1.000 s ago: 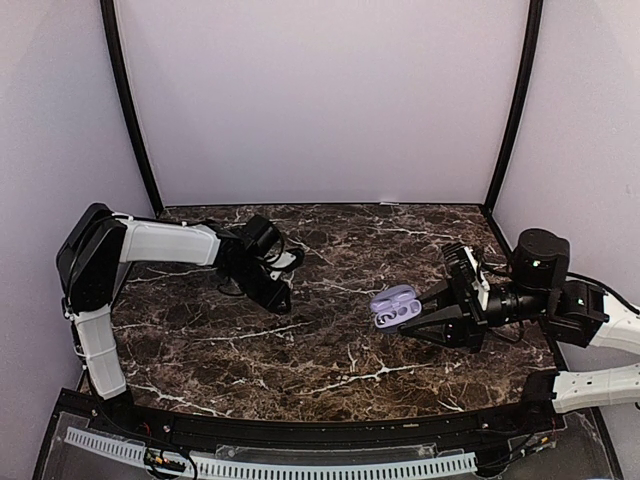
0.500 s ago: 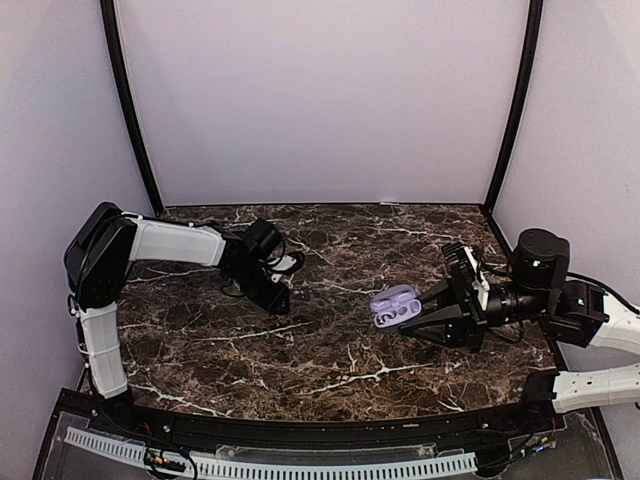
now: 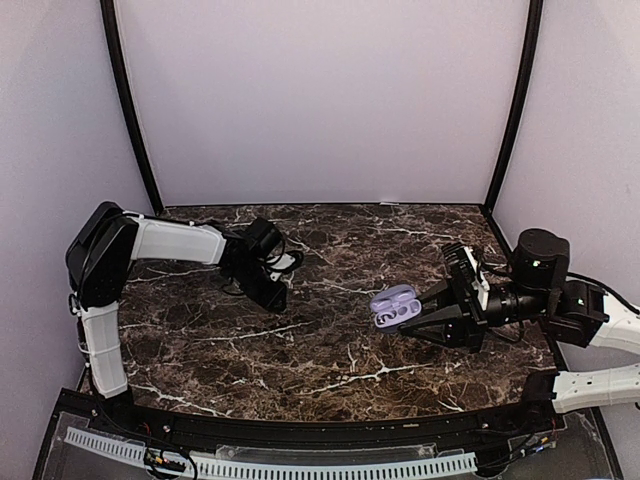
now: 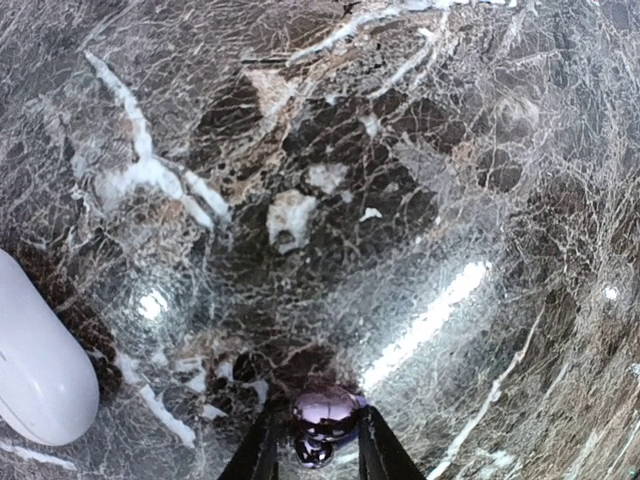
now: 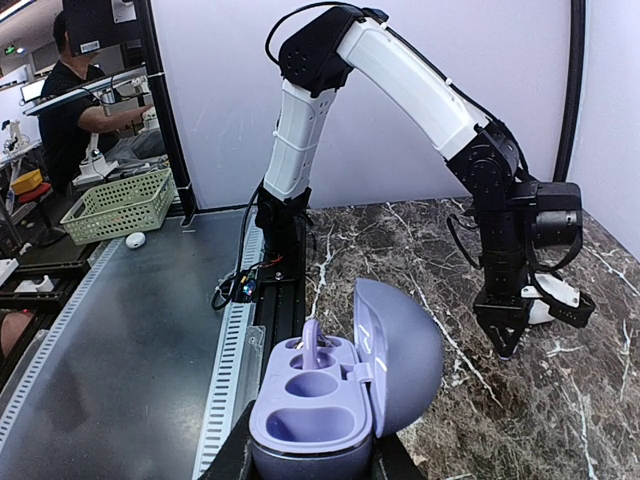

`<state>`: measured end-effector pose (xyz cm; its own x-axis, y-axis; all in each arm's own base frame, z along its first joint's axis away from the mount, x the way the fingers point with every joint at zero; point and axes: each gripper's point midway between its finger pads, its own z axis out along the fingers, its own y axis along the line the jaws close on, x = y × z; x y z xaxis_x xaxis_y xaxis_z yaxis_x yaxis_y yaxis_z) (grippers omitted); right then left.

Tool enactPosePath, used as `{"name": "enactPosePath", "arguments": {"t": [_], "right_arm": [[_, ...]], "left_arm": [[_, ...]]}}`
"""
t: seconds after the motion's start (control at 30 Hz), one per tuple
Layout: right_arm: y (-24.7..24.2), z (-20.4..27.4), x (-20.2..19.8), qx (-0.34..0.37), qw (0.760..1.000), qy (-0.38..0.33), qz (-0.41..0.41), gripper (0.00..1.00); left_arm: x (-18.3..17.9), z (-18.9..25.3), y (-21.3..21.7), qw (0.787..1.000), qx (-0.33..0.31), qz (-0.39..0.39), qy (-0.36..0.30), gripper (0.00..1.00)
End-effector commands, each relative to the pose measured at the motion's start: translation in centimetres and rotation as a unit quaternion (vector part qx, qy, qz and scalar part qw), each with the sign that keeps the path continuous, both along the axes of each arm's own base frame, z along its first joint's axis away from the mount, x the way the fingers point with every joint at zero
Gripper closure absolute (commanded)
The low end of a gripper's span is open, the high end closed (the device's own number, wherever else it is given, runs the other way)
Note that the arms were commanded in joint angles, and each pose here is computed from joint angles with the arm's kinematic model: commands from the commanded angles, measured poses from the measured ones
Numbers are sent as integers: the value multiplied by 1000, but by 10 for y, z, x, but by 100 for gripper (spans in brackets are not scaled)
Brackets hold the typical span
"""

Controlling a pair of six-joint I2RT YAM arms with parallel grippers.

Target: Insert the wireless bluetooth earbuds into the charging case

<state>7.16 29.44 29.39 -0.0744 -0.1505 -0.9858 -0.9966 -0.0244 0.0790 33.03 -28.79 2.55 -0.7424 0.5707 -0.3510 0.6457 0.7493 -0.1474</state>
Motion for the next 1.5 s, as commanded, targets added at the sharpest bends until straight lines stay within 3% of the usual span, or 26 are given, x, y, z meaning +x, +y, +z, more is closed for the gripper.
{"name": "enactPosePath", "arguments": {"t": [0.0,0.2,0.3,0.47,0.73,1.47], "right_arm": [[-1,2,-1,7,1000,-2,-2,100],[0,2,-1,6,1000,0,-2,100],[0,1,-1,5,1000,0,-3,100],[0,0,0,4,1000,0,-2,100],[0,-1,0,2,1000,1,-2,100],[-2,-1,0,4,1000,0,-7,100]], "left_arm": [[8,9,5,1000,8,6,-8,69],[21,49,10,996,-9,23,-85,61],[11,66,6,994,-26,5,-102,65],[-24,54,-12,997,-57,-32,-39,69],[-33,34,-19,998,-61,-30,11,69],[-6,15,-10,1000,17,3,-5,80]]}}
